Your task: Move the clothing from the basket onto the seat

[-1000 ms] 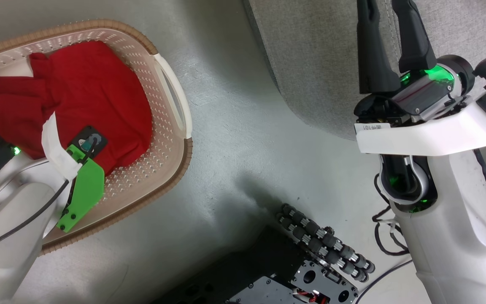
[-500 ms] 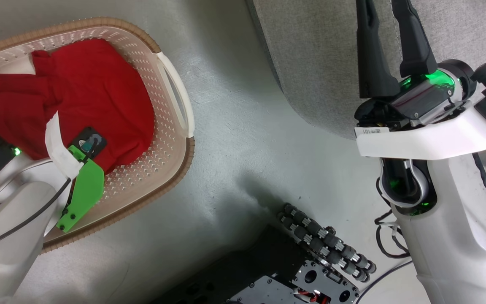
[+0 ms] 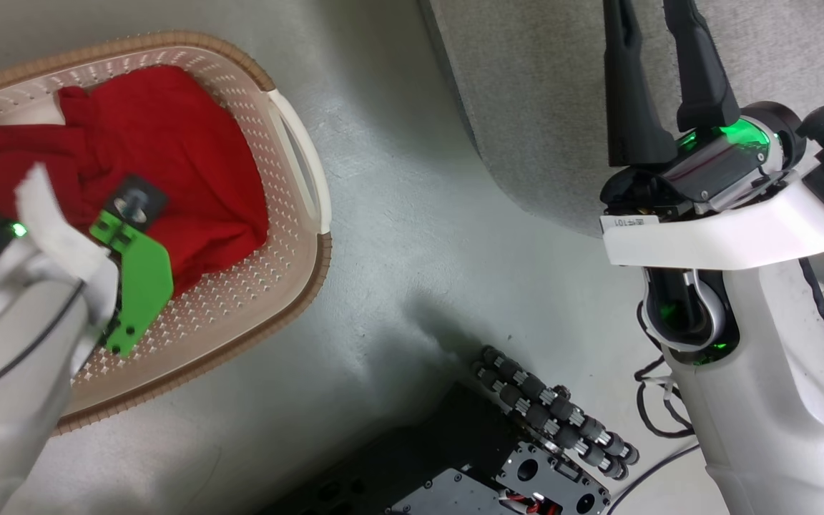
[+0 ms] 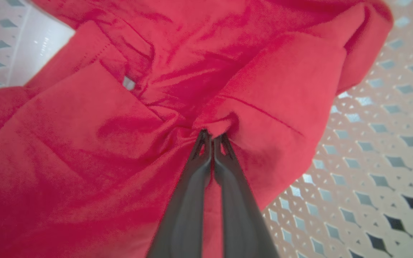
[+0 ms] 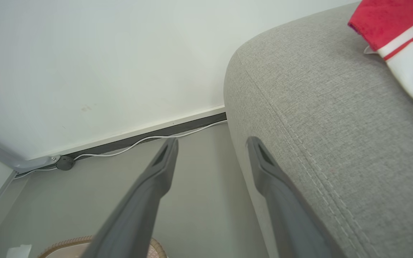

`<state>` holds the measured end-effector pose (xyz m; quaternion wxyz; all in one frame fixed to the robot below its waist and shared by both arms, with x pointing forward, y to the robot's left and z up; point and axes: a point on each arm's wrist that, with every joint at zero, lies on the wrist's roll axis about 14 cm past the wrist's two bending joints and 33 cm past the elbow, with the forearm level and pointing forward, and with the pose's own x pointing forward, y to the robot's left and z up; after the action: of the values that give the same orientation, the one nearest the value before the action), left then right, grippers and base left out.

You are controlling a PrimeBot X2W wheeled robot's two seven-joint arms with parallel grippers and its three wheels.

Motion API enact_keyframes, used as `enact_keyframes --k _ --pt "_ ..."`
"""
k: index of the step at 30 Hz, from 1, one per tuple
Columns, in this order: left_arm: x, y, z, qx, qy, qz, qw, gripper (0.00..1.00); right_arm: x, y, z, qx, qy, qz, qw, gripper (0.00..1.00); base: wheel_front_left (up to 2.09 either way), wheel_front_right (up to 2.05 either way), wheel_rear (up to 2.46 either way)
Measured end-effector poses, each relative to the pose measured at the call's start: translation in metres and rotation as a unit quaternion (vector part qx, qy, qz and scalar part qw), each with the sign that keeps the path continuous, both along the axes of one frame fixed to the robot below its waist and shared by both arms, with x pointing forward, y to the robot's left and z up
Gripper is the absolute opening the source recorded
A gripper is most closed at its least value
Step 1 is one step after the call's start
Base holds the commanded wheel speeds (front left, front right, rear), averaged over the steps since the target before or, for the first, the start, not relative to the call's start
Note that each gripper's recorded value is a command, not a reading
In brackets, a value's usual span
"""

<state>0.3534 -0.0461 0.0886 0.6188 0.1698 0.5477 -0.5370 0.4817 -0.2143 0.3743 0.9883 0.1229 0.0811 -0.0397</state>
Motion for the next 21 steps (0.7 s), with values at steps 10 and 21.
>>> enact_keyframes --k 10,21 --pt "0.066 -0.044 0.053 -0.125 -0.046 0.202 0.970 0.00 -0.002 -0.013 0.021 -0.011 -0.020 -0.015 1.000 1.00 0.00 0.00 0.00" --pt "0.104 -0.043 0.139 -0.237 -0.124 0.338 0.902 0.00 0.003 -0.046 0.065 -0.081 -0.072 -0.045 0.993 1.00 0.00 0.00 0.00"
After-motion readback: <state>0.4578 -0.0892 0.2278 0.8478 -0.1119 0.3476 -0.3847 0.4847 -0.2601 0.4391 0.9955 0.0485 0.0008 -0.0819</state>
